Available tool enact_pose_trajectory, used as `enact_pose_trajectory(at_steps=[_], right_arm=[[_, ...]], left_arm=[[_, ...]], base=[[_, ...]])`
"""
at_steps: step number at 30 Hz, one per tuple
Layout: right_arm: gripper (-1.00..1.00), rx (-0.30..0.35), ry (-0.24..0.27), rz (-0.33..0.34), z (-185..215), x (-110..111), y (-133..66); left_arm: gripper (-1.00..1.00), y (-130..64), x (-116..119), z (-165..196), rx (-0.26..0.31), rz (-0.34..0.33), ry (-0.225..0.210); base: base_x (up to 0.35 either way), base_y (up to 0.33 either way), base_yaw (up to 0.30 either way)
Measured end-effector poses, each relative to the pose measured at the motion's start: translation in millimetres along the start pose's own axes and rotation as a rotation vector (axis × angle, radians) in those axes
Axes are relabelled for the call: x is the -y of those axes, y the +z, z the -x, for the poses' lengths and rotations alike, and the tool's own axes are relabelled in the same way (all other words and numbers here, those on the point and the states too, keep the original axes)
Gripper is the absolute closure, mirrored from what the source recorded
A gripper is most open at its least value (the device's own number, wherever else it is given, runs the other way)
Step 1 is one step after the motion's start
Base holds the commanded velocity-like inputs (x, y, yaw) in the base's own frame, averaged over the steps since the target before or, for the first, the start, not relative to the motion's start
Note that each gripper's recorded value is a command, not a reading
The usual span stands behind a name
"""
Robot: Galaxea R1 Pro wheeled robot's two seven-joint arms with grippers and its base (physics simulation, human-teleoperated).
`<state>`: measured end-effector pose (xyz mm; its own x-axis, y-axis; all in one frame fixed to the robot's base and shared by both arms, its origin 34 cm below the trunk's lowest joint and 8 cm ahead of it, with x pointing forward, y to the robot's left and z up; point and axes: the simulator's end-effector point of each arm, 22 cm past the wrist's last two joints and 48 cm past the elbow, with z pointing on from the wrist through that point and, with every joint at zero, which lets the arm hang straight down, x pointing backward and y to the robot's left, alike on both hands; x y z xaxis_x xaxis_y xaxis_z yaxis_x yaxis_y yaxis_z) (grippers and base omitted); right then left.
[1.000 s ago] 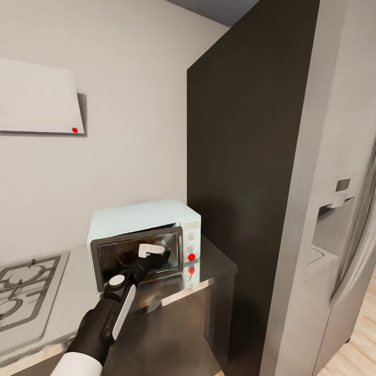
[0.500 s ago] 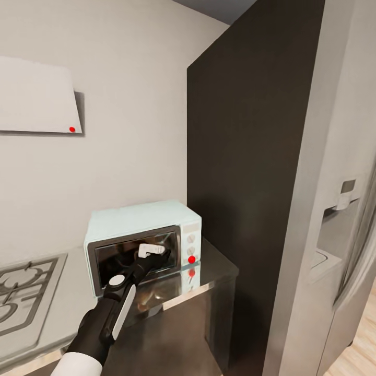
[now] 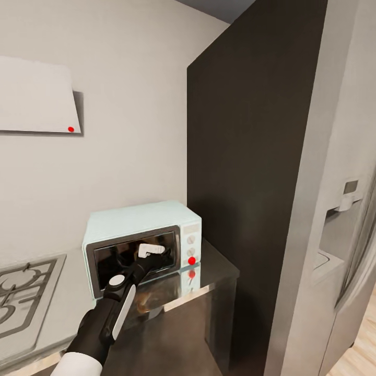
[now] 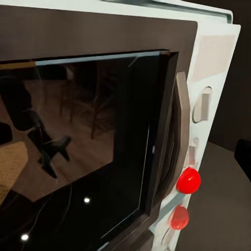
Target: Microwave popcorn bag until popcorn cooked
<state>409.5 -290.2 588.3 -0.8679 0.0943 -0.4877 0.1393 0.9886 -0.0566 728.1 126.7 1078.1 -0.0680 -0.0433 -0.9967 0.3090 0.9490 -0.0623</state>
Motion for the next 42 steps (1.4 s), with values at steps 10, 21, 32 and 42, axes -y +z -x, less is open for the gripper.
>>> enact_pose_trajectory(at_steps=[10,21,32,42], right_arm=[[-1.0,-0.001,-0.001,0.0,0.0,0.0,0.3],[-1.0,0.002,-0.001,-0.001,0.6,0.3,0.4],[-1.0,0.009,-0.006,-0.001,2.0,0.2,0.4],[-1.0,0.01,-0.008,-0.001,2.1,0.3,0.1]], left_arm=[[-1.0,0.5,-0.4,-0.4,0.0,0.001,-0.001],[-1.0,0.3,-1.9,0.1,0.002,0.003,0.001],[-1.0,-0.6,-49.4,-38.5,-0.015,0.139,0.016],[-1.0,-126.5,-60.4,-370.4,-0.642,0.211,-0.064]], base=[[-0.138,0.0,0.0],[-0.343,0.0,0.0],[-0.346,0.0,0.0],[-0.225,0.0,0.0]])
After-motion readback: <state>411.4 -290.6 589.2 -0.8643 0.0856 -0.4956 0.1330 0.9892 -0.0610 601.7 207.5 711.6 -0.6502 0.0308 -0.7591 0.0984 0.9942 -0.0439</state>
